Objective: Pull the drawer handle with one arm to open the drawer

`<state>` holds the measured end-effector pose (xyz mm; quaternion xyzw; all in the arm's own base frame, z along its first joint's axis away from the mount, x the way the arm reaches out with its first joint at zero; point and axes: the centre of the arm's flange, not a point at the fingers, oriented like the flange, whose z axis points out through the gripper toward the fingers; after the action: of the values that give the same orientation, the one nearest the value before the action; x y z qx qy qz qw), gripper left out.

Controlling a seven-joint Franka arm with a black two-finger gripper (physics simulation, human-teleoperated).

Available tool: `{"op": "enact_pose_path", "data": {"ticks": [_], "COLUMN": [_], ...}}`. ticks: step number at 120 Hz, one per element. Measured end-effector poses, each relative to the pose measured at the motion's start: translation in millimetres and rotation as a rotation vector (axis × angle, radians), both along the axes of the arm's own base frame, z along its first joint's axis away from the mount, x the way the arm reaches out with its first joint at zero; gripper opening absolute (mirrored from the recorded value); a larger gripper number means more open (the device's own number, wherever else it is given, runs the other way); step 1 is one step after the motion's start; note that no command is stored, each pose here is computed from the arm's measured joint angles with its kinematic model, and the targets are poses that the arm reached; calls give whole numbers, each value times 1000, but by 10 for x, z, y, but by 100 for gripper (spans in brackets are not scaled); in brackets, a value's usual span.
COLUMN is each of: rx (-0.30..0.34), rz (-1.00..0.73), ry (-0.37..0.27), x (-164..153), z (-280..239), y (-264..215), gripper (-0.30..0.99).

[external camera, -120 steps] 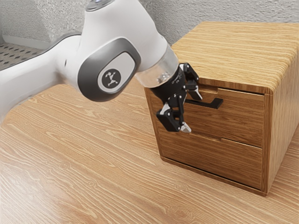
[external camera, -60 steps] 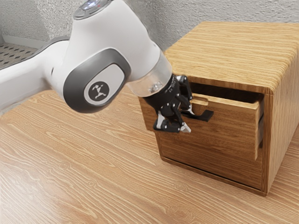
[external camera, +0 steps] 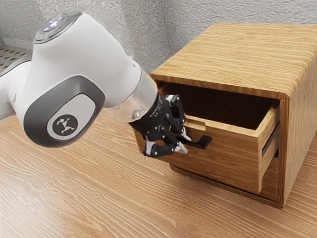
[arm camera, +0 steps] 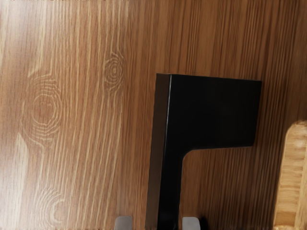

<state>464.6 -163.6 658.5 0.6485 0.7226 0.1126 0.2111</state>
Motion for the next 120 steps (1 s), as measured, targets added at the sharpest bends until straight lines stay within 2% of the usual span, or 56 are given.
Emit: {"op": "enact_pose_path", "data": {"ticks": [41,72,120], "rx": [20,40,56], "rz": [-27,-48,-46], "ry": [-22,-65,-91], "x": [-456,-854,-1238], "z": [-32,39,-3], "y": [-50,-103,-17], "gripper": [-8,-8,-7]}}
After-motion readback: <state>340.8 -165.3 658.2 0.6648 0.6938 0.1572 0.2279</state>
